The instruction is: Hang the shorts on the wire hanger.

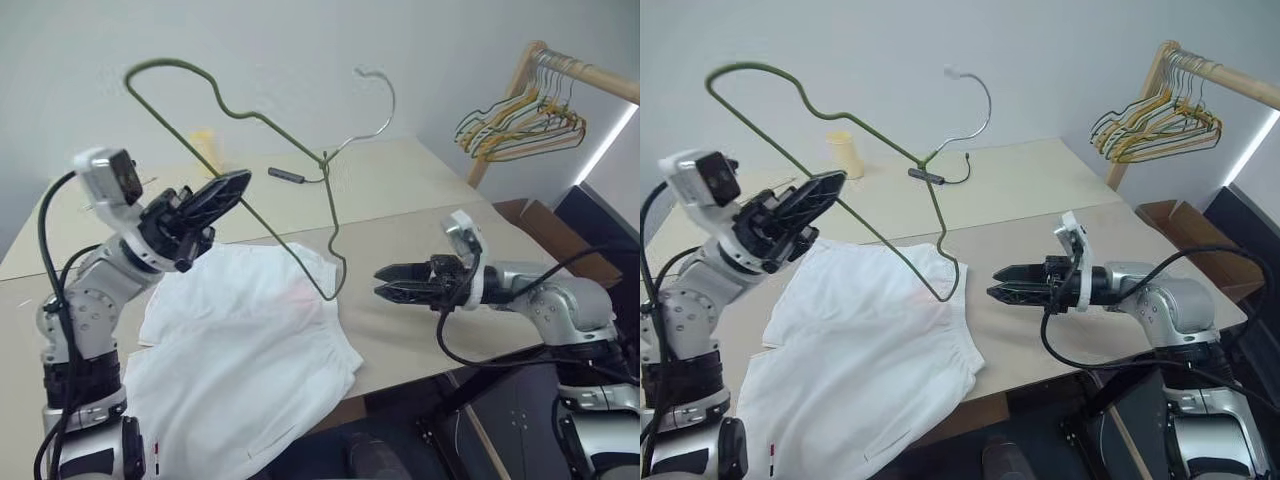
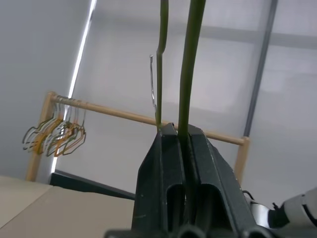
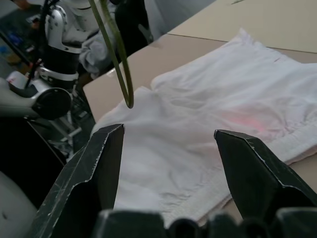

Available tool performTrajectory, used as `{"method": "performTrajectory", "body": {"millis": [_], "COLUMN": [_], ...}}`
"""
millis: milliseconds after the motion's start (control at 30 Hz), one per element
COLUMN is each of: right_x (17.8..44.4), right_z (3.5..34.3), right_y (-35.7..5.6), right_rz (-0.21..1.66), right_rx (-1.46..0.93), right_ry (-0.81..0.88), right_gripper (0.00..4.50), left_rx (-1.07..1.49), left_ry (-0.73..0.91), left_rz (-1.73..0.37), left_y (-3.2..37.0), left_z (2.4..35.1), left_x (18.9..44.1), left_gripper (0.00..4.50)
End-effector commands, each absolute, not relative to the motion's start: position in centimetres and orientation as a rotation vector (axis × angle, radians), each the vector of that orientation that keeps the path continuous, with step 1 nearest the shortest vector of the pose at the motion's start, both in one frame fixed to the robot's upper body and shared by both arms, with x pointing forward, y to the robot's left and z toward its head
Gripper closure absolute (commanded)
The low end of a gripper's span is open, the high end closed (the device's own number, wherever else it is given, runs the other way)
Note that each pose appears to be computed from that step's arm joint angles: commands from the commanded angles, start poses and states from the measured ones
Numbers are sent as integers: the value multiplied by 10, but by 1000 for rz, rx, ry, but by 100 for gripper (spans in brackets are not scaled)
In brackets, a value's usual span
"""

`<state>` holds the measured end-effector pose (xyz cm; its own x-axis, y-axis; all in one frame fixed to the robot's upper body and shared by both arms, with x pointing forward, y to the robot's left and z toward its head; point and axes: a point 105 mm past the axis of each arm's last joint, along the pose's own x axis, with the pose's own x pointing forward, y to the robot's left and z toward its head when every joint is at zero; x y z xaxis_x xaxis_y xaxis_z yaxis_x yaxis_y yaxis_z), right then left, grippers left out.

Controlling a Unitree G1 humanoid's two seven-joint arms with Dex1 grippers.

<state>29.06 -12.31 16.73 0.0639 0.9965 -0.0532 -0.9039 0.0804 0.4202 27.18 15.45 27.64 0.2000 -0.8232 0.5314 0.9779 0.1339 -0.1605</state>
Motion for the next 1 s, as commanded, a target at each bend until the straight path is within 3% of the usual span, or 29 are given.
{"method": "performTrajectory", "body": {"millis": [33,333,700,833,1000], "right_x": [283,280,276,277,280], "right_z": [173,185,190,187,188], "right_y": [-107,-70,-59,-55,-54], "right_rz": [1601,1697,1727,1713,1693], "right_rx": [253,253,224,224,214], "right_ry": [362,331,313,312,289], "right_gripper": [102,102,102,190,375], "left_rx": [-522,-532,-525,-529,-518], "left_ry": [-396,-396,-407,-402,-391], "left_rz": [-1385,-1394,-1389,-1387,-1381], "left_y": [157,146,145,143,141], "left_z": [288,283,281,278,275], "left_x": [268,269,268,269,270], "left_gripper": [450,450,450,450,450]}}
